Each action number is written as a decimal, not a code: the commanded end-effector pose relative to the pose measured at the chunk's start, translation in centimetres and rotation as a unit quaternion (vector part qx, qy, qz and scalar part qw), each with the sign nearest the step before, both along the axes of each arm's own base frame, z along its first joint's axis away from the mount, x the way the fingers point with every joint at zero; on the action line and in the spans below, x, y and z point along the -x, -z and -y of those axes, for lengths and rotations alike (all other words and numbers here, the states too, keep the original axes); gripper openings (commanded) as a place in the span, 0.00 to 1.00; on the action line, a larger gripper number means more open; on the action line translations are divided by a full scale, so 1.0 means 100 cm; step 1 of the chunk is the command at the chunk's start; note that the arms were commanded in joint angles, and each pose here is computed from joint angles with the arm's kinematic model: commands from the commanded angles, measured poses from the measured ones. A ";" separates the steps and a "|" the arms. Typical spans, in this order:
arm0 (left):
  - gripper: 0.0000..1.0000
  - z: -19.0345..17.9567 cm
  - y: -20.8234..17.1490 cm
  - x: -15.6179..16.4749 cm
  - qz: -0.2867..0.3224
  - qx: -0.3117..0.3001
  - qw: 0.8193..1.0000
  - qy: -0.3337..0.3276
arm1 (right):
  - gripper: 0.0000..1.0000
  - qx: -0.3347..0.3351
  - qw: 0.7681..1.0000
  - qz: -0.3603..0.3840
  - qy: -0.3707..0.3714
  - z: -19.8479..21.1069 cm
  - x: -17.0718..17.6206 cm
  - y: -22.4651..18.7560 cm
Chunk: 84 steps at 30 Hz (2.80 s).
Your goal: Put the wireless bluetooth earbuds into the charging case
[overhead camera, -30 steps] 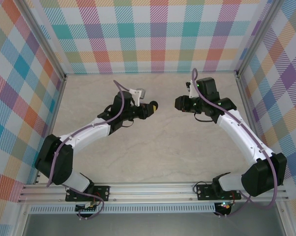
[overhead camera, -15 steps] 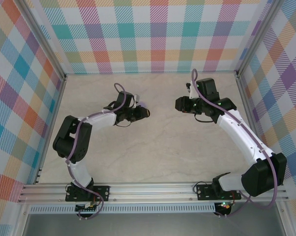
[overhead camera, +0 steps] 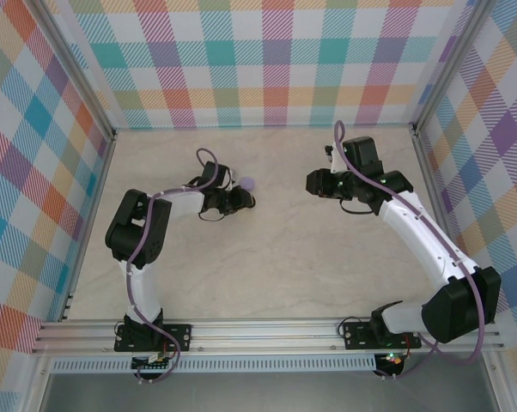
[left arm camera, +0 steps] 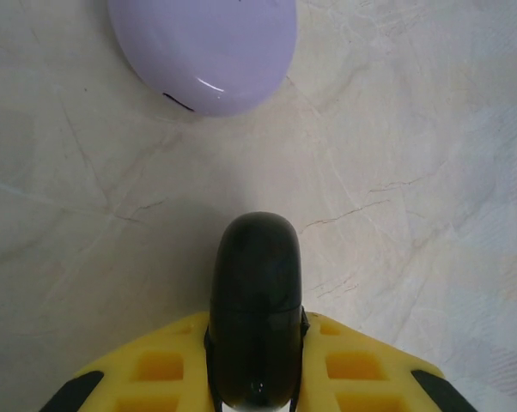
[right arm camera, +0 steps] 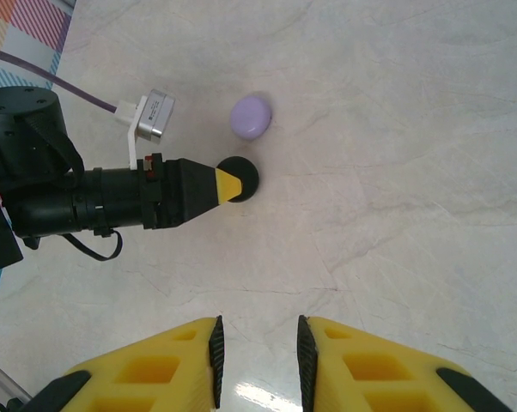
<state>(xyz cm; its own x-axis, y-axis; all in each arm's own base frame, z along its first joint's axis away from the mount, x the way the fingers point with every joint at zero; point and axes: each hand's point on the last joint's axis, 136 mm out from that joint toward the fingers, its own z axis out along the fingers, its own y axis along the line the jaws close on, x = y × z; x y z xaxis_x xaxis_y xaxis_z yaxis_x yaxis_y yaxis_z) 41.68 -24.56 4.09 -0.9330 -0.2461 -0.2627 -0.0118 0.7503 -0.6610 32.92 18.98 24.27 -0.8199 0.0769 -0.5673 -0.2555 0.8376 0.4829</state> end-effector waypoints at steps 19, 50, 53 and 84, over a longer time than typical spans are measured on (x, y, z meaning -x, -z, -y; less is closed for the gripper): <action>0.74 -0.028 -0.009 0.012 0.016 -0.069 0.997 -0.001 | 0.37 0.035 0.999 -0.014 0.010 0.010 0.002 0.018; 0.87 -0.187 -0.103 0.074 0.153 -0.380 0.908 -0.087 | 0.55 0.299 0.941 0.018 0.156 0.128 -0.024 0.122; 0.88 -0.205 -0.098 0.075 0.161 -0.410 0.891 -0.109 | 0.57 0.300 0.942 0.039 0.149 0.133 -0.024 0.130; 0.94 -0.220 -0.067 0.032 0.373 -0.295 0.870 -0.132 | 0.72 0.149 0.939 0.261 0.165 0.164 -0.036 0.128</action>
<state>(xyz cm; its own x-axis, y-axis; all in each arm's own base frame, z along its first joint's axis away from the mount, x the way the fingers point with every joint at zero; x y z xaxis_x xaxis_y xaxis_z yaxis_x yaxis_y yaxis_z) 37.42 -2.35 9.06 -0.4707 -0.0517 -0.8808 -0.0183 0.9986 -0.0489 35.59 2.21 9.98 -0.4537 0.0682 -0.8886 -0.0441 0.9941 0.0988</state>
